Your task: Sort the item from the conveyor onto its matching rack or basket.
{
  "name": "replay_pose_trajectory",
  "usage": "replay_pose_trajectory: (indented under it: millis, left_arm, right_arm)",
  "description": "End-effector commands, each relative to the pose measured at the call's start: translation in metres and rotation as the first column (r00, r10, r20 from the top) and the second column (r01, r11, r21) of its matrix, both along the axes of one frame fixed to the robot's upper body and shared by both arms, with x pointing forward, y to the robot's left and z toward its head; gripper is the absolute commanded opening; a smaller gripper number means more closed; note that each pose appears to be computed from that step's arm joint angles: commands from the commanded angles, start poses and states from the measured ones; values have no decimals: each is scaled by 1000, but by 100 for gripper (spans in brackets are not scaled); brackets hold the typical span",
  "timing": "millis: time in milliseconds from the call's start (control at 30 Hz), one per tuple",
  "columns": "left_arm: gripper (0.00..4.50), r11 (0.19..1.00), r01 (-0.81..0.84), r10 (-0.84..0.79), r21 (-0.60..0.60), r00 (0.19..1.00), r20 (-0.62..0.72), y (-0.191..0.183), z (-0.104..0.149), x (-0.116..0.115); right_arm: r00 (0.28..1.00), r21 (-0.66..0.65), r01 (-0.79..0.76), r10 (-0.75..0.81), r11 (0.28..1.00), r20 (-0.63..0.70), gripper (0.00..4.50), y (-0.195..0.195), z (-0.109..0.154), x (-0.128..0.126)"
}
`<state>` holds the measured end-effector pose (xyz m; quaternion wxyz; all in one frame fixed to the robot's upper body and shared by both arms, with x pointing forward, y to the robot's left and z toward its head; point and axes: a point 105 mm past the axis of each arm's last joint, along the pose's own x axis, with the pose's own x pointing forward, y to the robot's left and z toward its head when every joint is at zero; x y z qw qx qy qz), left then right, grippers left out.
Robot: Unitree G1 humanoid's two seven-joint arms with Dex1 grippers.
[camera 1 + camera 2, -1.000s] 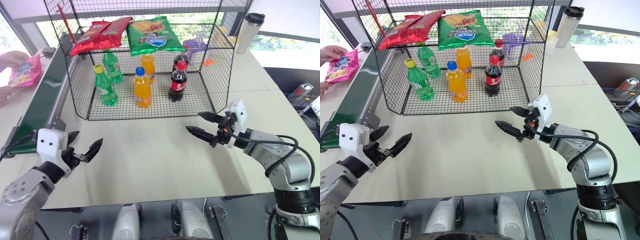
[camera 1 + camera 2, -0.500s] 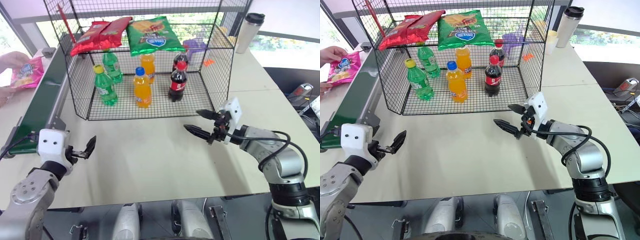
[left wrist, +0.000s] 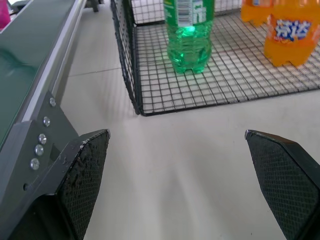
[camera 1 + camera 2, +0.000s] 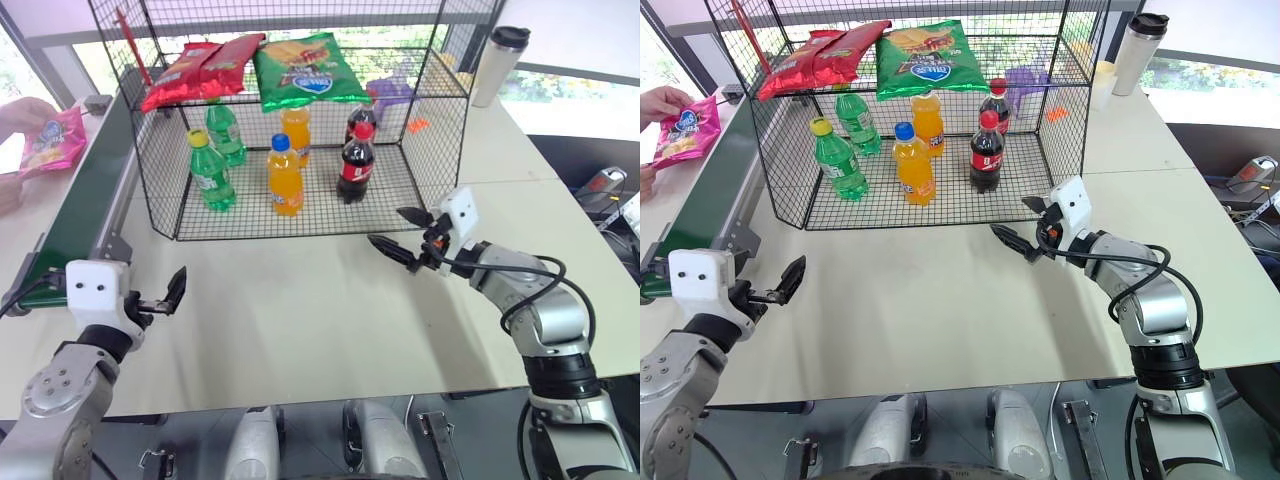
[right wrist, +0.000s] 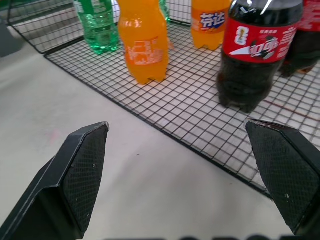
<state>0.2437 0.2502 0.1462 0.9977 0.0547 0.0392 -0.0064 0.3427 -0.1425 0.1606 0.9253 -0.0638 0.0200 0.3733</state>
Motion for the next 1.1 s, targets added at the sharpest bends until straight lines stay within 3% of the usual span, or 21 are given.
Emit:
replay_pose_trajectory:
  millis: [33, 100, 267, 1100]
  left_arm:
    - [449, 997, 0, -1, 75, 1000, 6, 2, 5, -1]
    - [449, 994, 9, -9, 109, 1000, -6, 2, 3, -1]
    - [449, 993, 118, -118, -11, 993, 0, -11, 6, -2]
    - [449, 985, 175, -174, 10, 984, -22, -19, 10, 3]
  right_arm:
    - [998, 4, 3, -4, 1000, 66, 450, 2, 14, 2]
    - [998, 9, 2, -3, 1000, 61, 450, 2, 14, 3]
    - [998, 11, 2, -2, 1000, 70, 450, 2, 17, 7]
    - [997, 11, 8, -9, 1000, 83, 450, 1, 16, 9]
